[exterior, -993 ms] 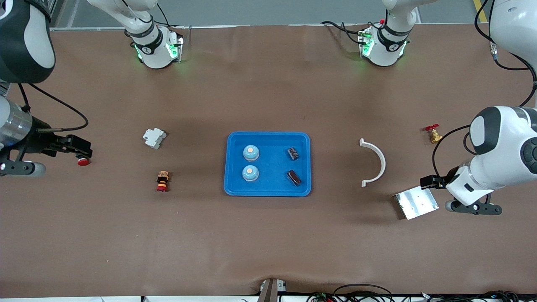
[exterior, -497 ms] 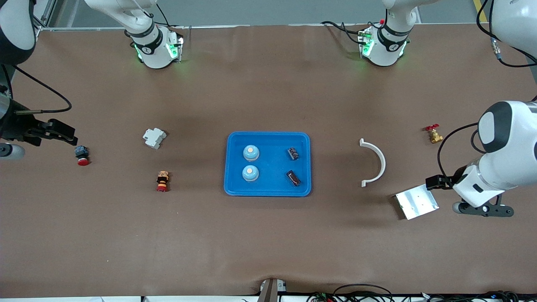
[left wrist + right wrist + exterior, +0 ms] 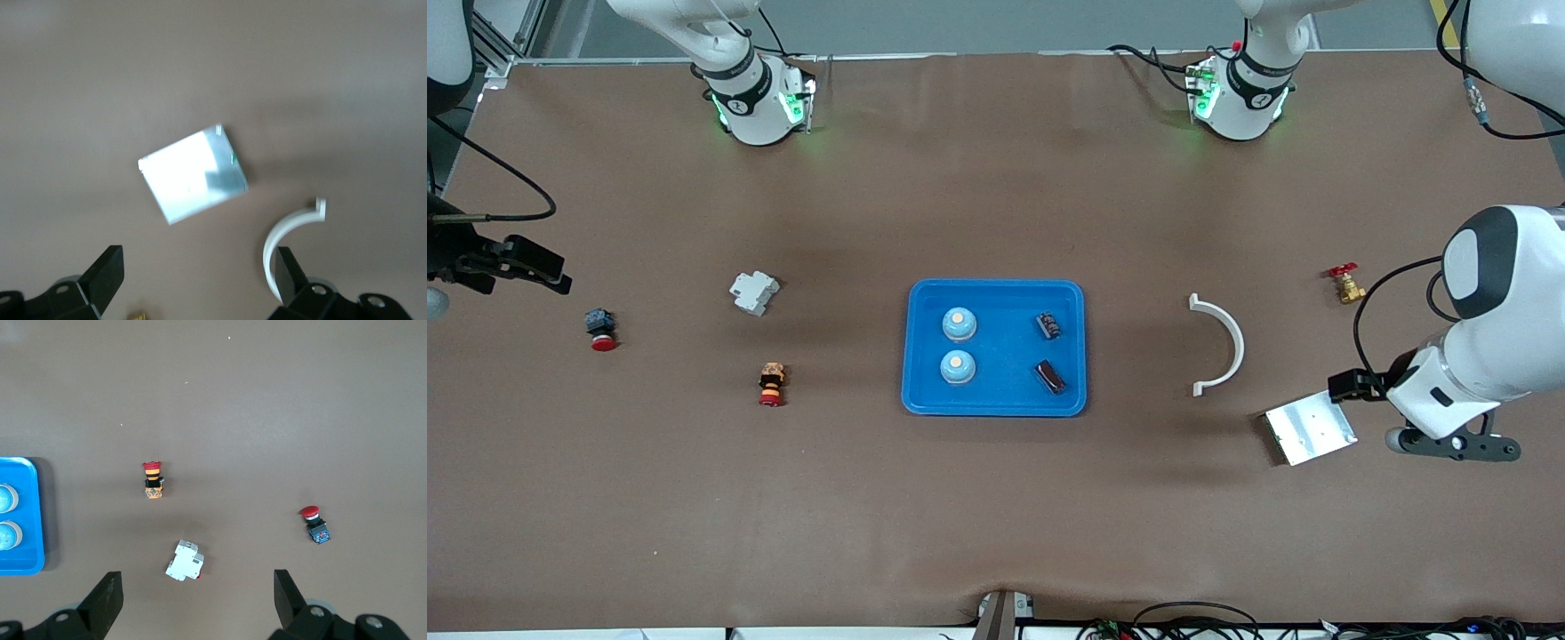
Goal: Place electrolytic capacitor and blue bell in tray
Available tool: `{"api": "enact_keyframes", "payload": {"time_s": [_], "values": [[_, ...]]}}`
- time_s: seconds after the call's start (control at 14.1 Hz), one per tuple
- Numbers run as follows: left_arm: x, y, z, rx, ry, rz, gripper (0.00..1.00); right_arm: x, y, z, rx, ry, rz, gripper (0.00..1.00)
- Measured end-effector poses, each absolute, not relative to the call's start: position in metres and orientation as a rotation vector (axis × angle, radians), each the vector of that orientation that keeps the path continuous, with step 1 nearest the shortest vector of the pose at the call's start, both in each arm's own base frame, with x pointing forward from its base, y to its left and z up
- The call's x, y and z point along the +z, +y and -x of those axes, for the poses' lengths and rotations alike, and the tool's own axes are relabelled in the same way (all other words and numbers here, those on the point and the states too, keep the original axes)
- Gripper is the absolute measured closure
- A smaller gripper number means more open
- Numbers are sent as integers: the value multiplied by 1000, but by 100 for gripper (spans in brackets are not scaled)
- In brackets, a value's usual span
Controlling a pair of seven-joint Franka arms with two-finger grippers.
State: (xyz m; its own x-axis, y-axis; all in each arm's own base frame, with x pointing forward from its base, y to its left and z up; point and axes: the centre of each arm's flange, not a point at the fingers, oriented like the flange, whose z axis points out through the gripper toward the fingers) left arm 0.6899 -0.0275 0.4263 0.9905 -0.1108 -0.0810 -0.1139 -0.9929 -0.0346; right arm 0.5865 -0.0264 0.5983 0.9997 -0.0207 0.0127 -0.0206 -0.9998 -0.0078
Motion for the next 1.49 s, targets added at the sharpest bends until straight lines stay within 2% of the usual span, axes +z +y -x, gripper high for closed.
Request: {"api": "enact_keyframes", "payload": {"time_s": [0.21,0.92,1.49], "values": [[433,-28,-683,236,171,3082,0,600,-27,-581,-2,34,3132,0],[424,-34,-686,262,187,3083,0,618,-33,-564,-31,137,3124,0],[434,-47,-690,220,176,3002,0,619,-33,-567,-80,134,3124,0]]}}
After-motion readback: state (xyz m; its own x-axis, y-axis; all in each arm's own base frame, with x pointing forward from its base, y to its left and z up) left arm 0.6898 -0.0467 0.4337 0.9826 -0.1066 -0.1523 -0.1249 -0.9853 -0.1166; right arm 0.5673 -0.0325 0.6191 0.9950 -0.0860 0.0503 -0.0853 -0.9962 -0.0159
